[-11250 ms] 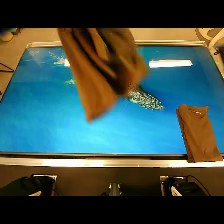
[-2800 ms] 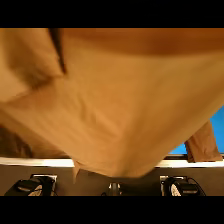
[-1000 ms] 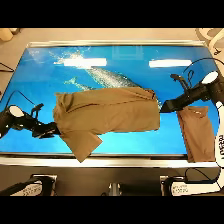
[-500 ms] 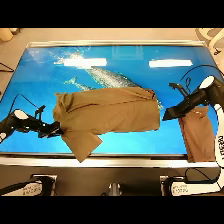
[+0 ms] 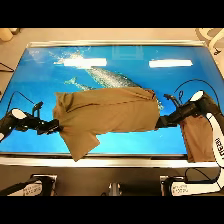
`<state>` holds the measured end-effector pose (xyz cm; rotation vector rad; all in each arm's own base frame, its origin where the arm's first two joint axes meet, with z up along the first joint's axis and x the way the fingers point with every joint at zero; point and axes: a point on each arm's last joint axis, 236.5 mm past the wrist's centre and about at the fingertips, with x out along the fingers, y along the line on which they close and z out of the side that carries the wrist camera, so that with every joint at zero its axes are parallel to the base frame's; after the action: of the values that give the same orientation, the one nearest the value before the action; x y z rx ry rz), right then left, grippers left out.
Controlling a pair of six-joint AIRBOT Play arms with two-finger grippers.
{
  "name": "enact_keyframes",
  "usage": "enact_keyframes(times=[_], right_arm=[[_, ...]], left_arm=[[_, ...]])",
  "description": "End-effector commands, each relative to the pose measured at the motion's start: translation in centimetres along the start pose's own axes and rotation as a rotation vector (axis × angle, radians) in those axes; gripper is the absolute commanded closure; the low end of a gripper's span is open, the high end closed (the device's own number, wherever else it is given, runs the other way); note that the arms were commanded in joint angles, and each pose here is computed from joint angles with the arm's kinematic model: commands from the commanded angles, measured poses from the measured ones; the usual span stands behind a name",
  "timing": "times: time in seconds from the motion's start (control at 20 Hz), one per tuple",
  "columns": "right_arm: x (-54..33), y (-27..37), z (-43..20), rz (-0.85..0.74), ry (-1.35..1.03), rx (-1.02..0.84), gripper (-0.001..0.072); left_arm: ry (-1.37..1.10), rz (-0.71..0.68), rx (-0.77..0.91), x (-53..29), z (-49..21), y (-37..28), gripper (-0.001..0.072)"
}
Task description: Fold the shirts.
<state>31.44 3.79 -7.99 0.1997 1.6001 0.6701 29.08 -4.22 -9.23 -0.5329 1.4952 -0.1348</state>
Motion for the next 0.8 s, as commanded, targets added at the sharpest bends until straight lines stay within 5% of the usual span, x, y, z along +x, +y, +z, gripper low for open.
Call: enact_keyframes(times=[0.0, 0.15, 0.25, 0.3, 0.5, 0.65, 0.75], right_arm=[[2.0, 0.6, 1.3, -0.003, -0.047, 0.008, 0.0142], [3.2, 0.0, 2.0, -0.116, -0.029, 0.01, 0.0195], [3.3, -0.4, 1.7, -0.157, -0.006, 0.02, 0.0614], [3.2, -0.2, 1.5, -0.152, 0.0, 0.015, 0.0688], [-4.0, 1.8, 4.0, -0.264, -0.118, -0.18, 0.069], [-22.2, 7.4, 9.3, -0.611, -0.565, -0.381, 0.069], [-37.9, 15.8, 7.7, -0.874, -0.982, -0.51, 0.069]], left_arm=[[-0.023, -0.002, 0.014, -0.6, 0.3, -0.3, 0.0682], [-0.02, -0.005, 0.016, -0.8, 0.1, -0.4, 0.0682], [-0.015, -0.009, 0.024, -1.2, 0.0, -0.7, 0.0681], [-0.027, -0.01, 0.031, -1.6, 0.3, -1.0, 0.0682], [-0.379, -0.023, 0.172, -11.6, 6.6, -5.7, 0.0684], [-0.95, -0.063, 0.371, -32.5, 9.2, -14.8, 0.0683], [-1.424, -0.112, 0.513, -49.9, 3.5, -21.5, 0.0683]])
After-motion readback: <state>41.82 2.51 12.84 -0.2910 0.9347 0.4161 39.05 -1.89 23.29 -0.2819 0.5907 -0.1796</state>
